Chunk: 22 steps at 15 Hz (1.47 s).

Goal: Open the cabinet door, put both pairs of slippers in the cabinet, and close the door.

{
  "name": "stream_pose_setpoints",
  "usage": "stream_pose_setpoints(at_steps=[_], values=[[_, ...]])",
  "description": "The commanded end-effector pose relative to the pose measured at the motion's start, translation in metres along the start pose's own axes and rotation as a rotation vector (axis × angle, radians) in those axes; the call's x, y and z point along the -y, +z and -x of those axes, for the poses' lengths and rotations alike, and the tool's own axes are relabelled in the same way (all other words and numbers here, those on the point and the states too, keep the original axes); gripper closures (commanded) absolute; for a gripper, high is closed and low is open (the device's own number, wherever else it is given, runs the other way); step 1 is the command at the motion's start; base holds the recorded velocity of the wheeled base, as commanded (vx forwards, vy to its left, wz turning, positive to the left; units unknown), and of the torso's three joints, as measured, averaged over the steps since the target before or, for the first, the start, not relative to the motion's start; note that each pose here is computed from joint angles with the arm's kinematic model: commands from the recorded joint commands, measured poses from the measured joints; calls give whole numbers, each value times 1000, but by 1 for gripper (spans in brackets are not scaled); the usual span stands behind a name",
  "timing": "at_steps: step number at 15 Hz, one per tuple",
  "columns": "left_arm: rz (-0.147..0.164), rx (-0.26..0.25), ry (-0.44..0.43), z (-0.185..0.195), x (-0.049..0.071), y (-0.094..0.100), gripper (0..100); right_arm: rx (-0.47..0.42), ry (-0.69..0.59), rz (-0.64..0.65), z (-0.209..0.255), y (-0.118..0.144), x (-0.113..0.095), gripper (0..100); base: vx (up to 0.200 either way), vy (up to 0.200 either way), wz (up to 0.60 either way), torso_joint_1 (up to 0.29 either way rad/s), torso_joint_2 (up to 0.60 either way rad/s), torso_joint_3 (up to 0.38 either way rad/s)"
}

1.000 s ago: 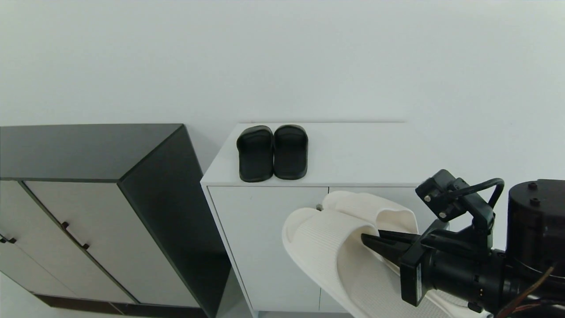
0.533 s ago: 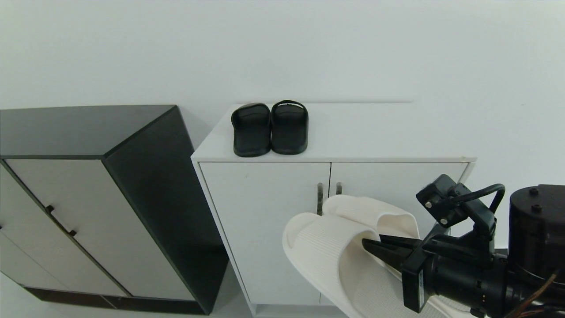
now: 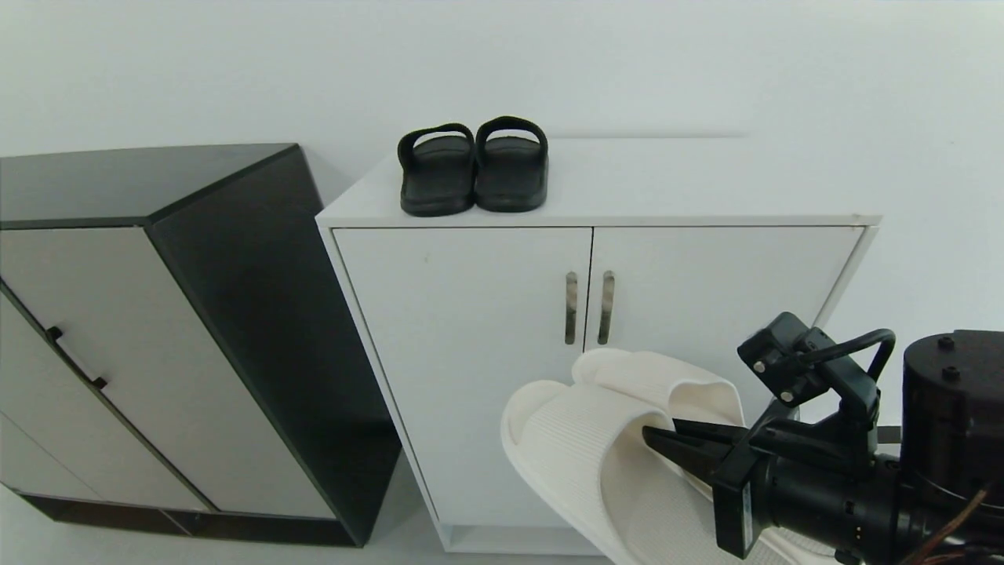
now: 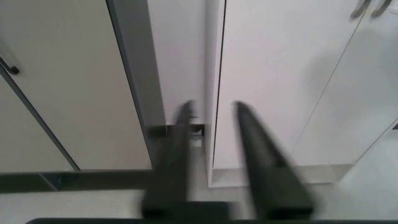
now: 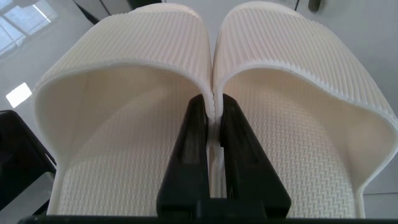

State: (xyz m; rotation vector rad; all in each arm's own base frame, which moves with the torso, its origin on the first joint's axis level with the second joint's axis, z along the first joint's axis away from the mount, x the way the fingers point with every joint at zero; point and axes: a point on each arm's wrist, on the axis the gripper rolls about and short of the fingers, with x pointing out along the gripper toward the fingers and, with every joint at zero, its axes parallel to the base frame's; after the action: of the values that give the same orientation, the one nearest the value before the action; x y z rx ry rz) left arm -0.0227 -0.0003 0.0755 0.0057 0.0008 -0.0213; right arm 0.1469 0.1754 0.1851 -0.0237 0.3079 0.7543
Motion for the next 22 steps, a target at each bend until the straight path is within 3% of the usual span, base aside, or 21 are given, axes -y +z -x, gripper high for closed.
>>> stream_pose_setpoints(at_steps=[1,11,14,15,16,17,18,19,20,22], values=[[0,-1,0,0,0,0,0,-6,0,1,-1,-1,0,100,0,0,0,-134,476,334],[-2,-1,0,0,0,0,0,-17,5,4,0,-5,-1,100,0,0,0,-78,446,365],[-2,-5,4,0,0,0,0,-20,3,4,1,-6,-1,100,0,0,0,-4,150,141],[2,18,9,1,0,7,0,-20,3,4,1,-6,-1,100,0,0,0,0,0,0],[54,81,6,6,0,40,0,-21,3,4,2,-7,-1,100,0,0,0,0,0,0],[124,94,-9,6,0,65,0,-26,2,3,2,-8,0,100,0,0,0,0,0,0],[119,54,-45,-4,0,86,0,-20,3,4,2,-8,0,100,0,0,0,0,0,0],[106,12,-85,-13,1,92,0,-12,4,3,2,-7,0,100,0,0,0,0,0,0],[100,-55,-216,-34,4,105,0,2,4,5,3,-8,0,100,0,0,0,0,0,0],[108,-87,-393,-66,7,117,0,17,9,32,4,-10,0,100,0,0,0,0,0,0]])
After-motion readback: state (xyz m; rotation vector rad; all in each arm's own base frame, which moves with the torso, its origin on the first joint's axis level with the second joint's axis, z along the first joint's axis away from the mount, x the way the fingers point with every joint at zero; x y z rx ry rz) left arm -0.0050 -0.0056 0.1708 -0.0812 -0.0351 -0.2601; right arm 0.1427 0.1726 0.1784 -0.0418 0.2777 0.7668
